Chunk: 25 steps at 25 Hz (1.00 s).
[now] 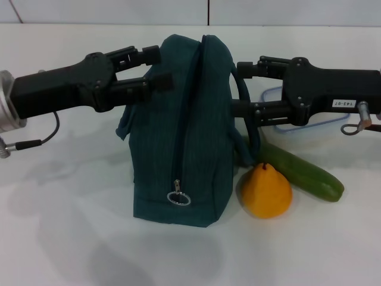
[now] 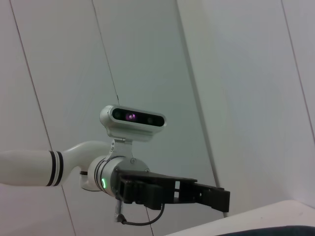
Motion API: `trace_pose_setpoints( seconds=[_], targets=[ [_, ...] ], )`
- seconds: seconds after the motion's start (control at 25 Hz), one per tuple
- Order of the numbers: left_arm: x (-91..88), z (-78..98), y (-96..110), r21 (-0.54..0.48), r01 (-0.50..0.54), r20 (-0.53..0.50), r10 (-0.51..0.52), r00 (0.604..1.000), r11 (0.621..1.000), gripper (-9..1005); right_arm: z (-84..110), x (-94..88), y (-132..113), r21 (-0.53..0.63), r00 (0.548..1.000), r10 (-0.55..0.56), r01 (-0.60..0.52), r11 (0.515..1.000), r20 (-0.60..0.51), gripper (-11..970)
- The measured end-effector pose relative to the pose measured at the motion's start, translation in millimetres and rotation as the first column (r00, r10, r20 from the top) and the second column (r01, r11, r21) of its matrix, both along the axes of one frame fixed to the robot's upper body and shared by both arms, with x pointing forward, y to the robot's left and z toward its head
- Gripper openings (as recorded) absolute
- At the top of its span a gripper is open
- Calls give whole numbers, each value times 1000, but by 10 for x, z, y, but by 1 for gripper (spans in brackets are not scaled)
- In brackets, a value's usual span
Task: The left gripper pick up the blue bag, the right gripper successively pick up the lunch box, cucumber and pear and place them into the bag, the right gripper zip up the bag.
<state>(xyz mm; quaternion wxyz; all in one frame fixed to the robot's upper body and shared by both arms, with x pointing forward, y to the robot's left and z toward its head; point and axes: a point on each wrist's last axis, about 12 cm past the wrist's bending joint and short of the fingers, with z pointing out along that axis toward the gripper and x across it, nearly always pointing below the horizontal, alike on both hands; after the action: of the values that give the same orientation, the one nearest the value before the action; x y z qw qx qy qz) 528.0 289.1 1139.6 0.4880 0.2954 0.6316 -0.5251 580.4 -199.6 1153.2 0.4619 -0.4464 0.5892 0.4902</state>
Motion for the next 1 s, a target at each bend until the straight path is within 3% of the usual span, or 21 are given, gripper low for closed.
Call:
trace_pose_setpoints(
  seconds=[0.24,0.36,0.48,0.6,0.64,0.72,1.0],
  targets=[
    [82,79,-39,-1,18,-9,-18,1000,1000,818,-10,0,-2,-1,1000,-3,3,1000,1,873],
    [285,287,-52,28,49,-64,-47,997,998,811,-11,-4,-2,-1,1000,-1,1,1000,5,873],
    [505,507,-93,135,76,-174,-52,983,988,804,-33,-24,-13,-2,1000,0,0,1000,7,873],
    [649,739,-127,248,57,-281,15,959,967,797,-61,-44,-36,-3,1000,-6,6,1000,0,873],
    [649,739,-127,248,57,-281,15,959,967,795,-91,-64,-72,-4,1000,-17,17,1000,-8,873],
    [711,944,-171,356,24,-362,115,925,934,790,-117,-79,-122,-6,999,-36,36,999,-10,872],
    [734,1049,-183,439,7,-481,228,847,898,773,-175,-124,-337,-8,995,-101,100,995,-3,872]
  ],
)
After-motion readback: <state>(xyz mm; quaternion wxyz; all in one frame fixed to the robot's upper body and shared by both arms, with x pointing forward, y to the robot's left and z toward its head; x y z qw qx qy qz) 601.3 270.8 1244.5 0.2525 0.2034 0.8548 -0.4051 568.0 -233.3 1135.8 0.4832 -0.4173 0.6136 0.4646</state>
